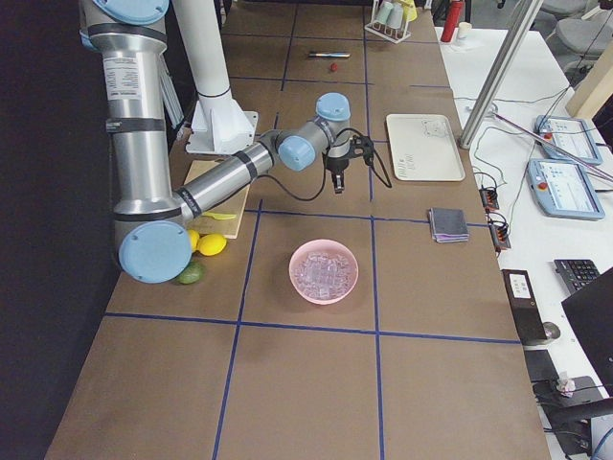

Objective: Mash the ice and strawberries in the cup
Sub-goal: 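Carry the ice cube over the blue cup and release it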

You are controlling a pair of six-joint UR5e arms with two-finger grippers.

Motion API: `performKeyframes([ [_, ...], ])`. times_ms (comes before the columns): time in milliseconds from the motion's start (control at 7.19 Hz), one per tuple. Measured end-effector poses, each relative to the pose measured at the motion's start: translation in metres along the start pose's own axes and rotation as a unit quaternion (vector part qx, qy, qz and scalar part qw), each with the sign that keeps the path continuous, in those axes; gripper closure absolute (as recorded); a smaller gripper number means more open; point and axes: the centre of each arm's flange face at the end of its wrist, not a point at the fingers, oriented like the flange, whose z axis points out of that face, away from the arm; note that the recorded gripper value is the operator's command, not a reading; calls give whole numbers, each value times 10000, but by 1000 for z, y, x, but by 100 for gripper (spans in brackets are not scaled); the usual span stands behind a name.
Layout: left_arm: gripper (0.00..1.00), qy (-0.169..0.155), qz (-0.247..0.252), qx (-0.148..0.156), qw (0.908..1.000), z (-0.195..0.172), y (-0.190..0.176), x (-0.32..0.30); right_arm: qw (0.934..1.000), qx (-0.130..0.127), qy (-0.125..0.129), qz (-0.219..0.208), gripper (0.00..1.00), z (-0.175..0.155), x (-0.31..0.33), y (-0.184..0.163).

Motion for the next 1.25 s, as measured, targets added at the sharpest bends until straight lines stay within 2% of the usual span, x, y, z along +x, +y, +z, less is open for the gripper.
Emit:
performKeyframes([
  [278,0,-2,-4,-4,10000,0,0,0,9995,-241,218,13,100,-13,-142,-15],
  [557,0,-2,-5,-5,10000,0,0,0,9990,-272,243,270,100,-6,-250,-9],
  [696,0,-2,-6,-5,10000,0,0,0,9986,-220,255,417,100,12,-298,-1],
  [974,0,-2,-10,-9,10000,0,0,0,9977,-65,193,639,100,66,-366,11],
  [1252,0,-1,-19,-17,10000,0,1,0,9976,-70,236,653,100,98,-385,25],
])
